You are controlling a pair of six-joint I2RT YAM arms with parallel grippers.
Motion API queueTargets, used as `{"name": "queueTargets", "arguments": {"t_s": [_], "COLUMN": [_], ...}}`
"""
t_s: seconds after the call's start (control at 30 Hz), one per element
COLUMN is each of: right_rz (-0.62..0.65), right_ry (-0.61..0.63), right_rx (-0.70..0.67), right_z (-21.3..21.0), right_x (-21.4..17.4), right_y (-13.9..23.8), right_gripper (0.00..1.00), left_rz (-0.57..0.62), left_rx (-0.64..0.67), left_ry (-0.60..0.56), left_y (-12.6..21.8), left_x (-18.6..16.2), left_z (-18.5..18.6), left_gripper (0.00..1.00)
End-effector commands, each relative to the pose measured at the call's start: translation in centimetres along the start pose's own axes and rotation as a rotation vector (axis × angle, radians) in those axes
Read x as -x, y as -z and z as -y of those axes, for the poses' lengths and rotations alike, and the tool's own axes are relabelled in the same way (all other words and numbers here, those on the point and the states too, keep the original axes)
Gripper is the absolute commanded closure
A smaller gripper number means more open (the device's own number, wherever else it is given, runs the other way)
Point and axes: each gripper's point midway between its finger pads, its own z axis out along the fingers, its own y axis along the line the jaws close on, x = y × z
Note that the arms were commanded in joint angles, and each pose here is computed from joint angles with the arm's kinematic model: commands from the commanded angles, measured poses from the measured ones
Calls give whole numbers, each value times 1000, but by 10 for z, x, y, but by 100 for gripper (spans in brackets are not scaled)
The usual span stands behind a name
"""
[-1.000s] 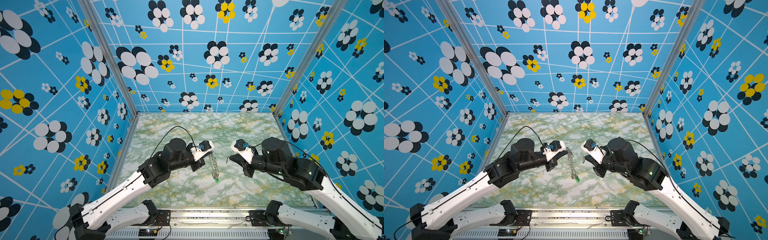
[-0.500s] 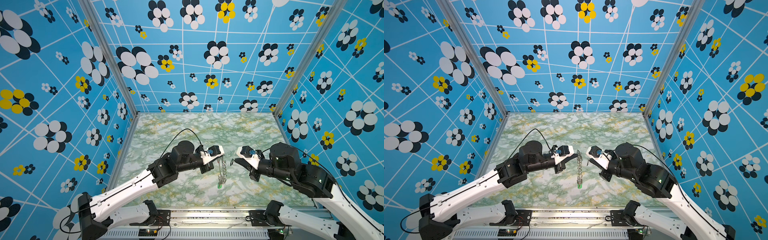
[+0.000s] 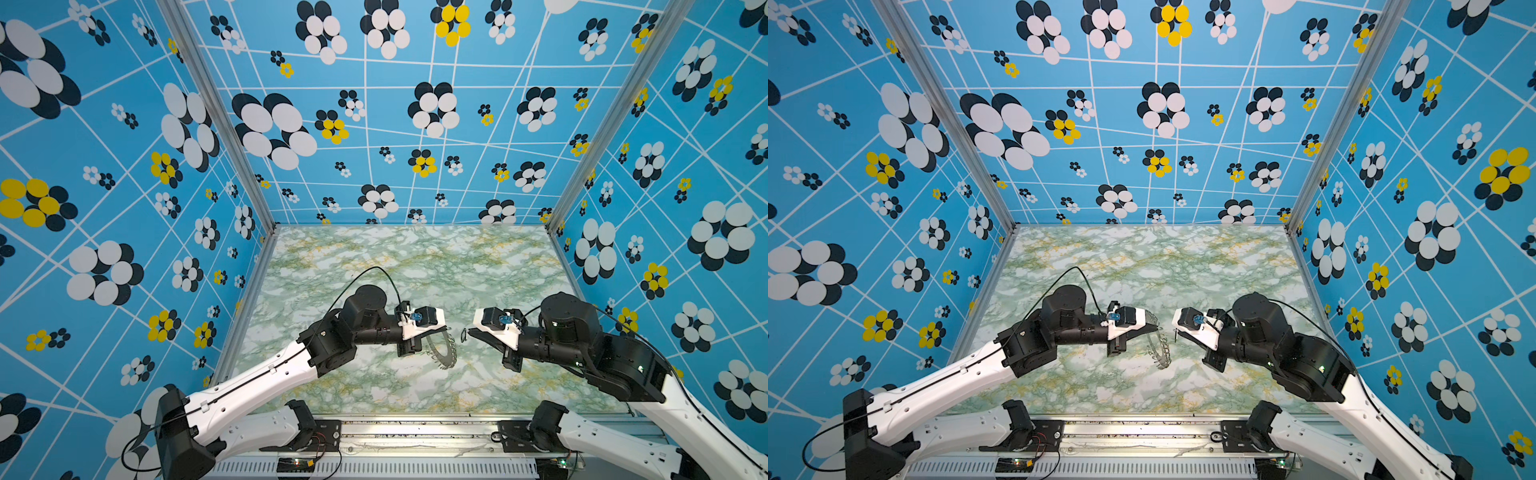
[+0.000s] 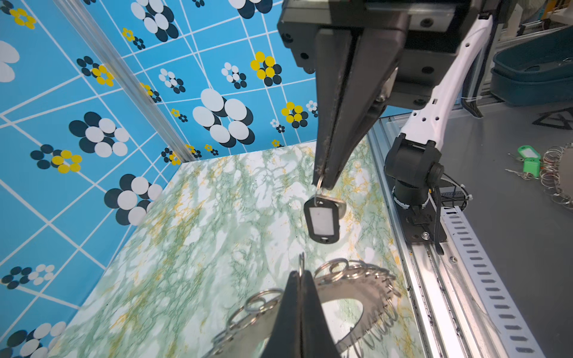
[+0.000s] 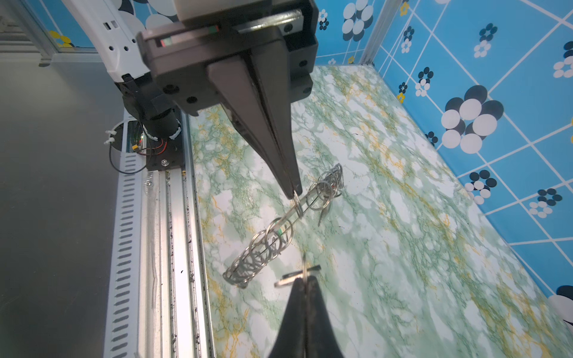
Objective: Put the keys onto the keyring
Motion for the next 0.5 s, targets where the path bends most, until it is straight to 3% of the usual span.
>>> {"name": "queueTargets", "arguments": {"t_s": [0.0, 0.47], "right_rz": [23, 14], "right_ry": [12, 38], "right_rx": [49, 102], "right_z": [-7, -14], "right_x": [7, 11], "right_y": [-2, -1], "right_gripper": [100, 100], "left_rz": [101, 74], "left_rx": [-30, -45], "left_ry": [-89, -120], "left_y": [10, 8], "left_x": [28, 22], "left_z": [8, 16], "left_gripper": [100, 100]}}
